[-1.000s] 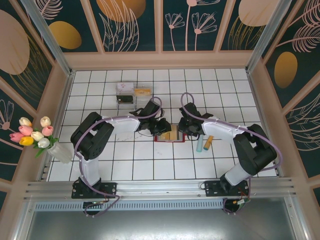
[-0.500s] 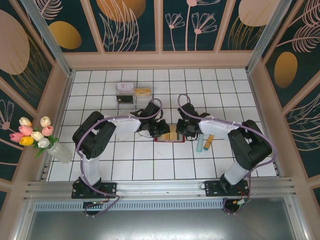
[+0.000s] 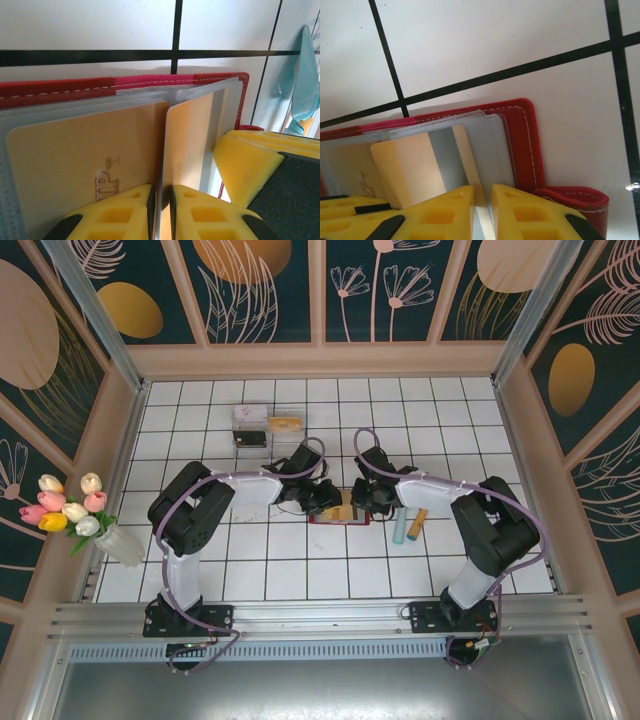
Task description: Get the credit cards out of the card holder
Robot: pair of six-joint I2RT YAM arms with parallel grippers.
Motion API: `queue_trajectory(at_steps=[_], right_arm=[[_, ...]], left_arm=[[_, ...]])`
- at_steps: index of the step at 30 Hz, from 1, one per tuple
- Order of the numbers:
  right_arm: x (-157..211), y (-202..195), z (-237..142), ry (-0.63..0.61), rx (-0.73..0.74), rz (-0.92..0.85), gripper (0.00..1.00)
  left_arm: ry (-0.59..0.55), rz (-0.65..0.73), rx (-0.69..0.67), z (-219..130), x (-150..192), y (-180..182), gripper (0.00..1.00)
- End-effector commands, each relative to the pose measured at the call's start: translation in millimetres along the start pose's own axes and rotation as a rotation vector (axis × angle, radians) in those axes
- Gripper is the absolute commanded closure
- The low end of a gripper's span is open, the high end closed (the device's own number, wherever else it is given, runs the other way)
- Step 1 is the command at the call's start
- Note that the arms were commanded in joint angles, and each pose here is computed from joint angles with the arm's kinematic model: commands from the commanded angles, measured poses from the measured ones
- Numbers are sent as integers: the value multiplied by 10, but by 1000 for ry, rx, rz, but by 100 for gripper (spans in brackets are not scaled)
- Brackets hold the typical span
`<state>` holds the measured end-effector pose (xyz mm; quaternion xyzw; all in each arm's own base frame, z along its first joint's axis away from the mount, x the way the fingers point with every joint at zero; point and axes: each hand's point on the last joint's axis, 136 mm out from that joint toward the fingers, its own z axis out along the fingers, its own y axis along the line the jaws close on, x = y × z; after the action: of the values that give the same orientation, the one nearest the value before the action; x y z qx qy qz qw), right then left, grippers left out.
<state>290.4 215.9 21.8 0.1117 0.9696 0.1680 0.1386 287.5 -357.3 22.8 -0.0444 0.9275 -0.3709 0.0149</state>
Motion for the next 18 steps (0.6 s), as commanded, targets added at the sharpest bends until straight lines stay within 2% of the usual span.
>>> queue_trajectory(at_steps=[1,7,18], right_arm=[[168,-212,130,64,56,1,80],[174,-227,137,65,60,3,80],[181,-340,145,63,97,14,80]], left_arm=[[59,-16,-21,121,98,132,80],[49,-7,-3,102,75,74,84],[21,18,-81,32,67,211,93]])
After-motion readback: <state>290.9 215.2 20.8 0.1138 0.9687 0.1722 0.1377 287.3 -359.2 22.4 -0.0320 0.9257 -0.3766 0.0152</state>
